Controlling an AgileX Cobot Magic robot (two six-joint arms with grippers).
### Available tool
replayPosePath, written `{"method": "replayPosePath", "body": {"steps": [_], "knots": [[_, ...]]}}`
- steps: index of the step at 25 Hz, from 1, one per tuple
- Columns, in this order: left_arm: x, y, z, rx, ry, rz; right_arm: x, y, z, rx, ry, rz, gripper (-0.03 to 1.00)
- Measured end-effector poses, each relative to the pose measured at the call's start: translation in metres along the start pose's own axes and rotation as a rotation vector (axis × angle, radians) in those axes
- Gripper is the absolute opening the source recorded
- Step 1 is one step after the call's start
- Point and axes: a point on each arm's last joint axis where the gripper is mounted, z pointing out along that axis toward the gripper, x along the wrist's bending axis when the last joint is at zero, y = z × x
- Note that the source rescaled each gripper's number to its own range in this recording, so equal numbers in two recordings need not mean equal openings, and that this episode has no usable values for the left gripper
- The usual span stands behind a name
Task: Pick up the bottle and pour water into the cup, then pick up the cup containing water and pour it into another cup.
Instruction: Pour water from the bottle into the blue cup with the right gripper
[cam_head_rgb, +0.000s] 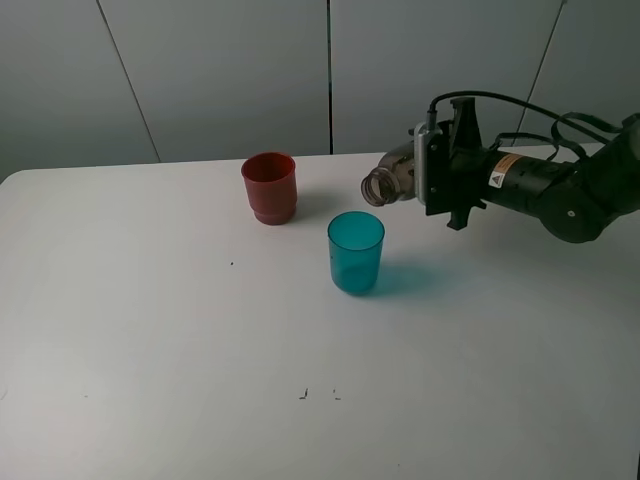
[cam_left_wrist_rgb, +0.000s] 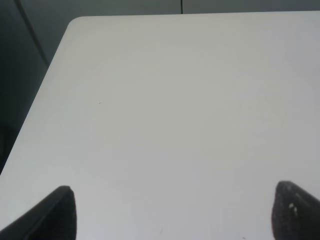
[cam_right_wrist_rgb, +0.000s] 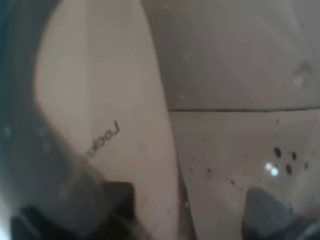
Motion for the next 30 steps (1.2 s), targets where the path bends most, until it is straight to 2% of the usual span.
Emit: {"method": "replayPosePath", "body": {"steps": [30], "knots": [[0.0,0.0,0.0,0.0,0.0,0.0,-0.0002,0.0088,0.0022,-0.023,-0.001,-0.076,0.02]]}}
